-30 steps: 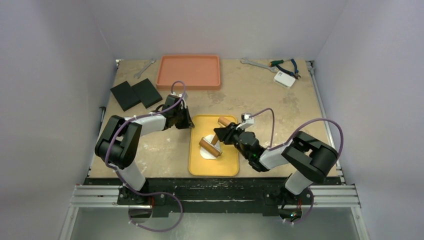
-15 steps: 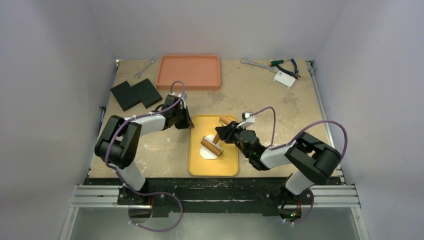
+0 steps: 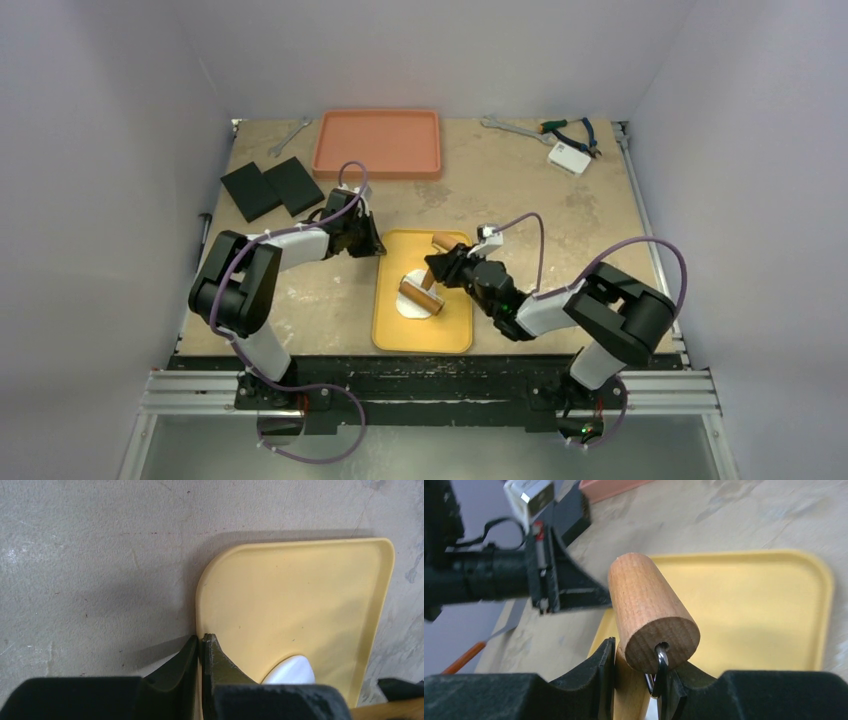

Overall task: Roll out the dumpling wrappers from the dough
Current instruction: Flatten out the dough on the work surface.

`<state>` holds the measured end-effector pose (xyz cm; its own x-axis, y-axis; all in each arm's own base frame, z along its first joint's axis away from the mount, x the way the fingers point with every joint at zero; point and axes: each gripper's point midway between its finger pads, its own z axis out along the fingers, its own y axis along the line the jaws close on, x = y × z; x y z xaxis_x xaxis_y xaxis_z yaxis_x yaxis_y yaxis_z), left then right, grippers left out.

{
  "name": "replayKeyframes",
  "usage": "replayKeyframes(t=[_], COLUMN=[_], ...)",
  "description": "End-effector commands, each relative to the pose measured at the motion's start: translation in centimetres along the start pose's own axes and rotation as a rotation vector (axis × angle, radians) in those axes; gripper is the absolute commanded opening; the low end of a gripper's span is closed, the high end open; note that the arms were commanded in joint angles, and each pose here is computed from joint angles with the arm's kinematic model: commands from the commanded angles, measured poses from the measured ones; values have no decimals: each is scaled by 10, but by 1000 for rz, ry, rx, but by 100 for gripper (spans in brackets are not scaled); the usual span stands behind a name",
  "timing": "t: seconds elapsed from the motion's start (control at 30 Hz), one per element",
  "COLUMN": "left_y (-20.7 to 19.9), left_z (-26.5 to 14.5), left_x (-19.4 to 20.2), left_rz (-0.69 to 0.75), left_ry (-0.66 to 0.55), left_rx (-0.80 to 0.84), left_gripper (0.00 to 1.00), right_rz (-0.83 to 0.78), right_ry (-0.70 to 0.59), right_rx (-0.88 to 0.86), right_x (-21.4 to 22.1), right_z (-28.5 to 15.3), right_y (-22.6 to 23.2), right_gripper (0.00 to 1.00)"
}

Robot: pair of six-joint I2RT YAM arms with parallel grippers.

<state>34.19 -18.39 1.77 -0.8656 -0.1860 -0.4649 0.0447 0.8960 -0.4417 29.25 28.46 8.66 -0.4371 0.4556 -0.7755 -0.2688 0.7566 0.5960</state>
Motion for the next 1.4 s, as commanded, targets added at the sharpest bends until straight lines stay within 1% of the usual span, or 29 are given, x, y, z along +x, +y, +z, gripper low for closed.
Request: replayKeyframes(t=[0.0,0.1,0.17,0.23,0.27,0.33,0.43,0.57,0.67,0.73,0.8,0.9,0.97,1.13,1.2,1.3,1.37], left_y=[39,39,39,38,38,39,39,40,40,40,40,40,41,41,41,42,42], left_z=[0,0,0,-1,-1,-1,0,1,0,-1,-1,-1,0,0,-1,-1,0], left_x=[26,26,25,25,25,25,25,26,26,25,24,24,25,25,24,25,25], left_rz=[-8,-7,-6,-6,-5,-7,-8,-7,-6,-4,-4,-6,-8,-9,-7,-6,-7], left_ry=[76,77,73,72,72,71,74,77,76,72,70,70,74,75,73,75,77], left_rx=[-137,-136,-136,-135,-135,-135,-137,-138,-138,-138,-137,-136,-137,-139,-138,-139,-137], left_gripper=[0,0,0,0,0,0,0,0,0,0,0,0,0,0,0,0,0], right_rz=[-183,-196,-212,-181,-179,-211,-205,-175,-192,-198,-148,-180,-186,-222,-192,-185,-131], right_ry=[285,284,259,246,239,229,257,297,320,290,257,254,257,321,349,302,266], right_rx=[168,211,280,331,336,329,270,237,266,328,362,390,355,288,281,357,368], right_x=[83,78,63,52,49,44,63,85,87,72,59,53,56,86,93,75,62], right_z=[-40,-46,-46,-47,-47,-45,-45,-47,-46,-46,-48,-48,-43,-37,-40,-43,-43], right_y=[-69,-77,-96,-117,-120,-115,-89,-81,-87,-110,-132,-139,-130,-101,-100,-130,-143], right_gripper=[0,0,0,0,0,0,0,0,0,0,0,0,0,0,0,0,0])
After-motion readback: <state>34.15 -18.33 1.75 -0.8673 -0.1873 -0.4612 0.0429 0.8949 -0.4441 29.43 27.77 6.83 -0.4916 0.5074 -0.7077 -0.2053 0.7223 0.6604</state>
